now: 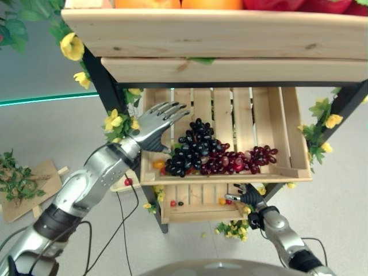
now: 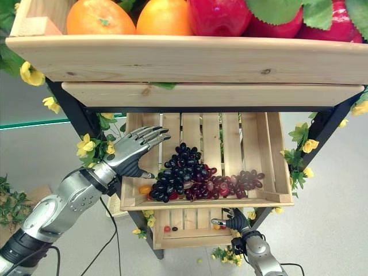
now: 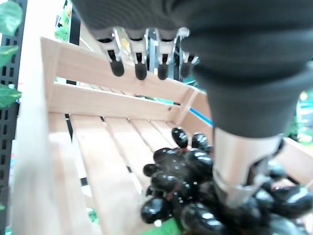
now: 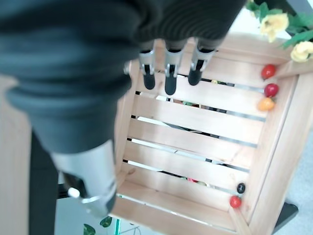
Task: Pick up the fruits from the basket on one side to the basket on the other side
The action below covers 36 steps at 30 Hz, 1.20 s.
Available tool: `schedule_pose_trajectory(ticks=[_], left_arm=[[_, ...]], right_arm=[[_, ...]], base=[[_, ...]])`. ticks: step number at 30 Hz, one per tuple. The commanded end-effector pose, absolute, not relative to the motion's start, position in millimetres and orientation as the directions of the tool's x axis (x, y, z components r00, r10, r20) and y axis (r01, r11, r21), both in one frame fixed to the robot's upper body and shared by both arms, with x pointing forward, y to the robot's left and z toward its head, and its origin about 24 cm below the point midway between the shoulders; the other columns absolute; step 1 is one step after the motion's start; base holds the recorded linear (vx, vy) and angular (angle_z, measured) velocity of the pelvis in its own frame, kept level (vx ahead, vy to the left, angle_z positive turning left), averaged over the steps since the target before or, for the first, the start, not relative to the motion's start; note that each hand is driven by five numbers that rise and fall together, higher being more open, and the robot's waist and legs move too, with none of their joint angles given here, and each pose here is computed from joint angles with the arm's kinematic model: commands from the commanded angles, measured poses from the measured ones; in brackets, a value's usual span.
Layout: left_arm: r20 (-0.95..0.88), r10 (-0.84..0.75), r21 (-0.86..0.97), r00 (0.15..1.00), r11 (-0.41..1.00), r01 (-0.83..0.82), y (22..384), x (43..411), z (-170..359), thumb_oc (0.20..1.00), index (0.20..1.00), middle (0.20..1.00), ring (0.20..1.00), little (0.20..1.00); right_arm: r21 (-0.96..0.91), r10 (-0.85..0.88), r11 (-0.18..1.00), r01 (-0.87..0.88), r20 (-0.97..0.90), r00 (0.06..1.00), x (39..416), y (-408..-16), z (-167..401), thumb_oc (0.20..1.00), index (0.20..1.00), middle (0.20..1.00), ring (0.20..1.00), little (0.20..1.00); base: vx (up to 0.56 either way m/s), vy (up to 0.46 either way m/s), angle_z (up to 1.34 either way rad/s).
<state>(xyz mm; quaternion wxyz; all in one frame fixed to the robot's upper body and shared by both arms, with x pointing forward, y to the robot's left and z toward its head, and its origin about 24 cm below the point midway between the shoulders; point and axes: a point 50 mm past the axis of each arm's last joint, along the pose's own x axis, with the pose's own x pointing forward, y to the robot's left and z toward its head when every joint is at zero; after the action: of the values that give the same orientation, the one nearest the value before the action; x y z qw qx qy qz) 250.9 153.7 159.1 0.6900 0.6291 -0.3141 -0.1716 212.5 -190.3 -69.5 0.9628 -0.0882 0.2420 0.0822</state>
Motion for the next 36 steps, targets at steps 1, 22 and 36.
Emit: schedule_pose_trajectory(ticks=[1, 22, 36], left_arm=[[0.344, -0.421, 0.939, 0.839, 0.156, -0.306, 206.3, 268.4, 184.5, 1.0, 1.0, 1.0, 1.0, 1.0], [0.351, -0.715, 0.926, 0.605, 0.36, -0.112, 155.8, 250.1, 209.7, 1.0, 1.0, 1.0, 1.0, 1.0], [0.4, -0.759, 0.887, 0.514, 0.462, -0.009, 149.9, 233.7, 225.2, 1.0, 1.0, 1.0, 1.0, 1.0]], right_arm=[[-0.112, 0.115, 0.981, -0.16, -0.329, 0.937, 233.7, -186.0, -44.1, 1.0, 1.0, 1.0, 1.0, 1.0], [-0.108, 0.123, 0.981, -0.163, -0.312, 0.942, 231.6, -183.7, -45.7, 1.0, 1.0, 1.0, 1.0, 1.0], [-0.094, 0.123, 0.983, -0.161, -0.319, 0.94, 226.2, -183.3, -49.4, 1.0, 1.0, 1.0, 1.0, 1.0]], base=[[0.0, 0.0, 0.0], [0.0, 0.001, 0.03], [0.0, 0.0, 0.0]])
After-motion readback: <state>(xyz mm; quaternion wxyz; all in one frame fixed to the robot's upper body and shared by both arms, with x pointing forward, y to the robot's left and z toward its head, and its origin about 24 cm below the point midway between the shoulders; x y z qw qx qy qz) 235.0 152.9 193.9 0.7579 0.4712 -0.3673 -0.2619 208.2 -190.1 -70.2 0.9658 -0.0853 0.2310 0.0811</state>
